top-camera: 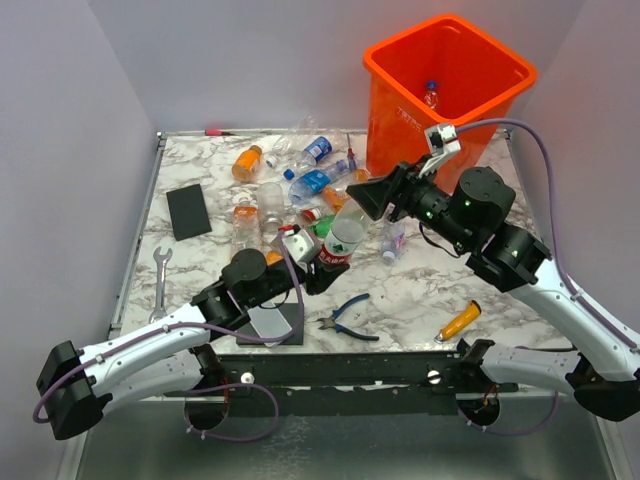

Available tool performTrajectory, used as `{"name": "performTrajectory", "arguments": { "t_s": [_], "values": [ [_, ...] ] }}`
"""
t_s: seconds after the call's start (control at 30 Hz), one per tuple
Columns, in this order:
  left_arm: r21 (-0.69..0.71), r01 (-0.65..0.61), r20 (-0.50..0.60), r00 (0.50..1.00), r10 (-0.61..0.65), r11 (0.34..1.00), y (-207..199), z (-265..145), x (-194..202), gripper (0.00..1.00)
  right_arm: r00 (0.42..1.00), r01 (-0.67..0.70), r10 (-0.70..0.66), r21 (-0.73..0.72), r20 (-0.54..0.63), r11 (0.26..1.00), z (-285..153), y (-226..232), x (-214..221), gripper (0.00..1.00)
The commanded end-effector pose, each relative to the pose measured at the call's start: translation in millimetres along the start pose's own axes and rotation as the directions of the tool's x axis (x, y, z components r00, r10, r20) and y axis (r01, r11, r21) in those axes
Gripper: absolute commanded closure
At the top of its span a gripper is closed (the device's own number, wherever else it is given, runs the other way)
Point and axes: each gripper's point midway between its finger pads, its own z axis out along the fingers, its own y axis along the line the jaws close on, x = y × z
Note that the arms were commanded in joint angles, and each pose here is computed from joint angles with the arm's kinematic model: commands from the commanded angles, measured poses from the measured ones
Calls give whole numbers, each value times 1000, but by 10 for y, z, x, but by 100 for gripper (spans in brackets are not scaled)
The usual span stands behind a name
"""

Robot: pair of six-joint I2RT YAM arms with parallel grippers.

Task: Put the plastic bottles in the bin
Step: Place the plastic bottle in the trash bin.

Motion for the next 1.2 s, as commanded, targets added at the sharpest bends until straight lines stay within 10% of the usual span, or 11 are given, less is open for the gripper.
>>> {"name": "performTrajectory", "arguments": {
  "t_s": [0.0, 0.2, 0.27, 0.4, 0.6, 0.83, 1.0, 1.17],
  "values": [
    [-13, -9, 50, 999, 10, 1000, 9, -23, -110, 74, 1000, -12, 12, 33, -22, 999, -35, -96, 108, 45],
    [-48, 1, 53, 999, 2, 999, 62, -26, -106, 71, 999, -15, 15, 15, -45, 1000, -16, -68, 167, 81],
    [-76, 9, 57, 998, -5, 997, 107, -29, -113, 47, 999, -13, 13, 17, -39, 1000, -28, -64, 139, 99],
    [-141, 33, 74, 997, -23, 990, 207, -68, -139, 1, 999, 30, -31, 50, 23, 998, -132, -58, -158, 100],
    [-339, 62, 145, 989, -13, 939, 546, -265, -274, 1, 917, 93, -183, 256, 355, 962, -666, -133, -1415, 100],
    [-480, 61, 167, 986, 22, 875, 800, -447, -302, 1, 550, -57, -377, 483, 746, 874, -1532, -268, -2652, 100],
    [-505, 38, 144, 989, 41, 862, 848, -454, -263, 1, 389, -120, -570, 653, 724, 748, -1503, -335, -3026, 100],
    [-546, 32, 140, 989, 54, 837, 921, -503, -268, 1, 412, -152, -627, 729, 661, 668, -968, -722, -3389, 100]
  ]
}}
